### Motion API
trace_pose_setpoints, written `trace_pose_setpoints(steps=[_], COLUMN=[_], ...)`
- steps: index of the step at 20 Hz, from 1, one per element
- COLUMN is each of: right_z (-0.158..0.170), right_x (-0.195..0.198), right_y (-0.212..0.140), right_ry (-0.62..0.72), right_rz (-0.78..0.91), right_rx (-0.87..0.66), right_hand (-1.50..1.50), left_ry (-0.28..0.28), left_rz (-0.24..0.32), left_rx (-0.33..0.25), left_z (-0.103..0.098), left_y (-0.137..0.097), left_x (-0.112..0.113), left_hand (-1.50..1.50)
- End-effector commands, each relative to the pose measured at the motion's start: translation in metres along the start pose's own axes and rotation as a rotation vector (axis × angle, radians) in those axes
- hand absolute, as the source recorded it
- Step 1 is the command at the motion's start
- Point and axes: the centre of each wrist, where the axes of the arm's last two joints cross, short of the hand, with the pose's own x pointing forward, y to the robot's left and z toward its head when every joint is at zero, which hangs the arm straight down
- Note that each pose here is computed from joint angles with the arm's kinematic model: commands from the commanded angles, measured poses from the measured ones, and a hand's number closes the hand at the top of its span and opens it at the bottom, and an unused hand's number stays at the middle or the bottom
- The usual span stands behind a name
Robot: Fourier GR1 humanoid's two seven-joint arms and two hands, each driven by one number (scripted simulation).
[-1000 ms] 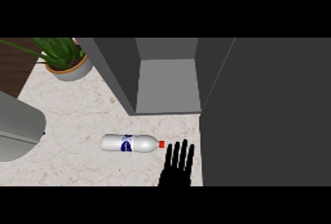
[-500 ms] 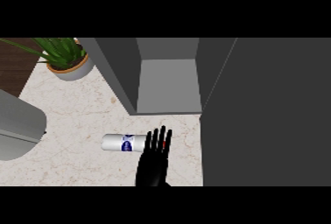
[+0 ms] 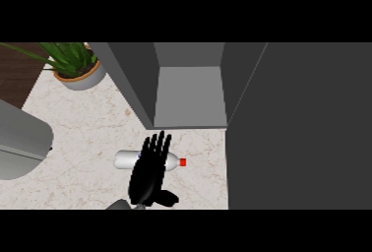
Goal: Pick up the bottled water, place it into the cabinet and close the cabinet
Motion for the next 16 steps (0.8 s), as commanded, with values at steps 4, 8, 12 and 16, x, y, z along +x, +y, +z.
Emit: trace_pose_setpoints(steps=[4,8,12,16], right_z=[-0.006,0.004,0.005,0.013], right_x=[0.03,0.042,0.032,0.026], right_y=[-0.005,0.006,-0.001,-0.009], right_ry=[-0.065,-0.069,-0.086,-0.091], right_rz=[-0.009,-0.003,0.003,0.019], right_rx=[0.021,0.008,-0.008,0.004], right_hand=[-1.5,-1.5,-1.5,-1.5], left_ry=[-0.016,0.009,-0.003,0.012], left_rz=[-0.013,-0.044,-0.017,0.028], left_rx=[0.03,0.049,0.052,0.06], left_z=[-0.02,-0.023,-0.036,-0.038], left_y=[0.006,0.011,0.027,0.018], left_x=[-0.024,-0.05,-0.065,-0.075], left_hand=[-1.5,-1.5,-1.5,-1.5])
